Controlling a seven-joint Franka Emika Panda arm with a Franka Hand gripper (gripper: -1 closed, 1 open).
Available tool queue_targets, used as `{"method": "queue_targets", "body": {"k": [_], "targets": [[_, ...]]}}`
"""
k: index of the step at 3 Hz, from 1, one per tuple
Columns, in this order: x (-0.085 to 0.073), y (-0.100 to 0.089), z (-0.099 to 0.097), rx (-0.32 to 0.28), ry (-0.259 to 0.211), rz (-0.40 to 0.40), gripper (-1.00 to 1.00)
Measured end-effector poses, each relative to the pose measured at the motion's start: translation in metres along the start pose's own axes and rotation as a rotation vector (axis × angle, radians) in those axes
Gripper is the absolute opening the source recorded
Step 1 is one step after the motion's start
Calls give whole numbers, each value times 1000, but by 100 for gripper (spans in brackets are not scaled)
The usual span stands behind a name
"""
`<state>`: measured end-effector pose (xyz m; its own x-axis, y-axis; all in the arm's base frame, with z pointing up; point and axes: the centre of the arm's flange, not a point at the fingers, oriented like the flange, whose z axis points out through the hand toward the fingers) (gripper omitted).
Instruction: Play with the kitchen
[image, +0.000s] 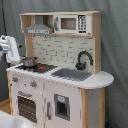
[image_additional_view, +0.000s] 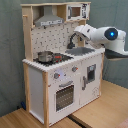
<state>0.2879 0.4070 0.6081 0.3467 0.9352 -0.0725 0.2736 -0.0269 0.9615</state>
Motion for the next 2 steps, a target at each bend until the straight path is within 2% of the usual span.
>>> {"method": "queue_targets", "body": {"k": [1, 2], "targets": [[-2, 13, 24, 67, 6, -60, 100], [2, 20, 42, 135, 34, -119, 100]]}}
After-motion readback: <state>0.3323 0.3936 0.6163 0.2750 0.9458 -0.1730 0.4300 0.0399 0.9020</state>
